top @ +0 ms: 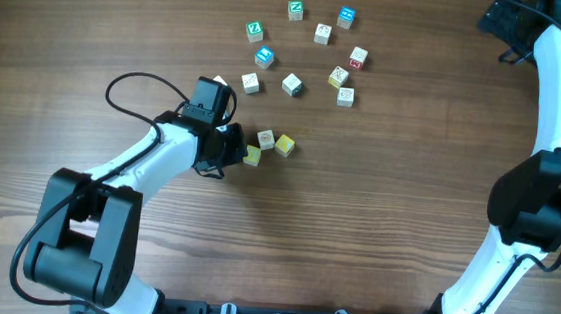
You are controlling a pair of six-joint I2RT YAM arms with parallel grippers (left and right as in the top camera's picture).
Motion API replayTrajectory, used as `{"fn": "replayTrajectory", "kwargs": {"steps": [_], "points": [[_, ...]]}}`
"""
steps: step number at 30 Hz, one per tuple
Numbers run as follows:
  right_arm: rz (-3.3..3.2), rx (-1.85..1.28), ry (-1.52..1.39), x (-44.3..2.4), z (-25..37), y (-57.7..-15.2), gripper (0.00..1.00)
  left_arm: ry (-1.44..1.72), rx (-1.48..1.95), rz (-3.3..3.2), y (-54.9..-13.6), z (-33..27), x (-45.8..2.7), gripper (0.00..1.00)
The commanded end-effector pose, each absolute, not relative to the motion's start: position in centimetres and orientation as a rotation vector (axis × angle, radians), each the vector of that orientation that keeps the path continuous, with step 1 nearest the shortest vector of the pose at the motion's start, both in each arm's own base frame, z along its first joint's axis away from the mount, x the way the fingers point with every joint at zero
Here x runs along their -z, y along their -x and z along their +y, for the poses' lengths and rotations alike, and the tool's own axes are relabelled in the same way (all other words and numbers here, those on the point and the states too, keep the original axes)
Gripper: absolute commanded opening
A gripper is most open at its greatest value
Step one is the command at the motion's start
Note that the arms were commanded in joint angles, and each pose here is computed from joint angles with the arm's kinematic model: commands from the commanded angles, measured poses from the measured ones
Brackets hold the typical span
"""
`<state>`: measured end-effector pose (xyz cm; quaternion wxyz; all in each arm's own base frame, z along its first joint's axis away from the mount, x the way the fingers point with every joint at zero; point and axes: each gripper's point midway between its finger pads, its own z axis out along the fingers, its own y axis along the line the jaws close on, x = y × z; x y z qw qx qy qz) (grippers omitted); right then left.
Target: Form a circle
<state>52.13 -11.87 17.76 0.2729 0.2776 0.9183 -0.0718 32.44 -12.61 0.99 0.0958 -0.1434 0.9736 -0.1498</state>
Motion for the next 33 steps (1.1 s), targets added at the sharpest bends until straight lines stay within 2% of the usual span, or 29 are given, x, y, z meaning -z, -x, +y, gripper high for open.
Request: {"fn": "replayTrajectory", "kwargs": {"steps": [1,33], "points": [[2.492,0.186,-0.735,-17.01,-11.52,-52.27,1.00,0.438,0.457,2.913,-31.73,-12.85,-0.39,0.04],[2.491,0.186,-0.734,-17.01,-11.52,-52.28,1.00,0.432,0.478,2.905,-31.94,-13.09,-0.51,0.04]]}}
